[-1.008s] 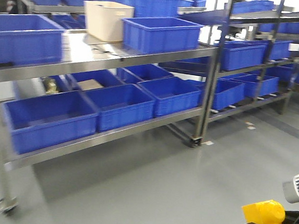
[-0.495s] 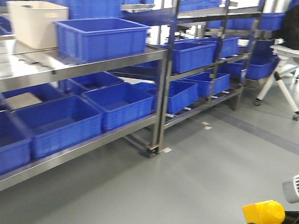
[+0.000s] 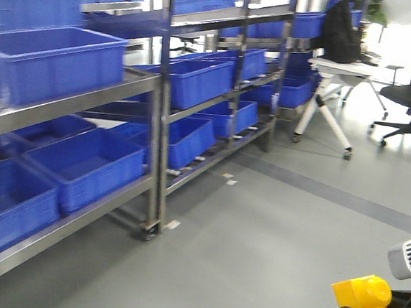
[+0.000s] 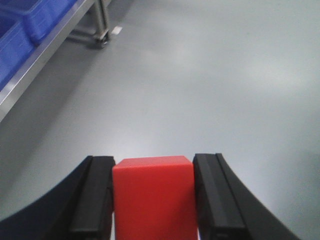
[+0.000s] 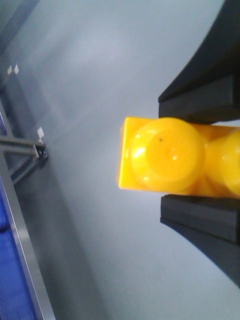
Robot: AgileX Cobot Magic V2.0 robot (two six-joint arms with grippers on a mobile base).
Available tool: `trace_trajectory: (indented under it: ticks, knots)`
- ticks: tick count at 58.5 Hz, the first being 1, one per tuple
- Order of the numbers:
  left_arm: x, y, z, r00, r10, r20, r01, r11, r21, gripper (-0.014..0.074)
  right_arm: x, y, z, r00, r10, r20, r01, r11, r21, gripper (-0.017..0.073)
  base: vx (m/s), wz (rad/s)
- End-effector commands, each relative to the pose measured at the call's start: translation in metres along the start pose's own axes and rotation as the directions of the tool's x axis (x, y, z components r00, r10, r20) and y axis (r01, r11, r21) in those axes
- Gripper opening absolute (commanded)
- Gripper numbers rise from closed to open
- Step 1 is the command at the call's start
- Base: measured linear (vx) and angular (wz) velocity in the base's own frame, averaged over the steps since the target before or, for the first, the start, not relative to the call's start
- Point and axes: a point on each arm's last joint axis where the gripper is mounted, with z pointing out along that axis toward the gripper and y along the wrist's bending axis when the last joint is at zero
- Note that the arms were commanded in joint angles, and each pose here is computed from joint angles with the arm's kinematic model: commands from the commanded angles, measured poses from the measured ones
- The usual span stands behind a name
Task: Pick red and yellow blocks into blue bin
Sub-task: 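Drive the base to the shelf holding the blue bin, both blocks held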
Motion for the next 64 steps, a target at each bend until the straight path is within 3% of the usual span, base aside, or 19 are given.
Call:
trace_trajectory:
  ticks: [1, 35, 64]
  knots:
    - [-0.0116, -0.0016, -0.007, 0.995, -0.003, 0.096, 0.002, 1.0, 0.011, 0.024, -0.015, -0.0013, -0.0084, 0.994, -0.015, 0.113, 0.013, 1.0, 0.014, 0.0255, 0.45, -0.36]
    - [-0.0116, -0.0016, -0.007, 0.995, -0.003, 0.096, 0.002, 1.0, 0.011, 0.024, -0.015, -0.0013, -0.0084, 0.994, -0.015, 0.113, 0.013, 1.0, 0.014, 0.0255, 0.44, -0.35]
    - [-0.0116, -0.0016, -0.007, 0.995, -0.003, 0.096, 0.002, 1.0, 0.011, 0.024, -0.015, -0.0013, -0.0084, 0.994, -0.015, 0.113, 0.013, 1.0, 0.014, 0.0255, 0.44, -0.13]
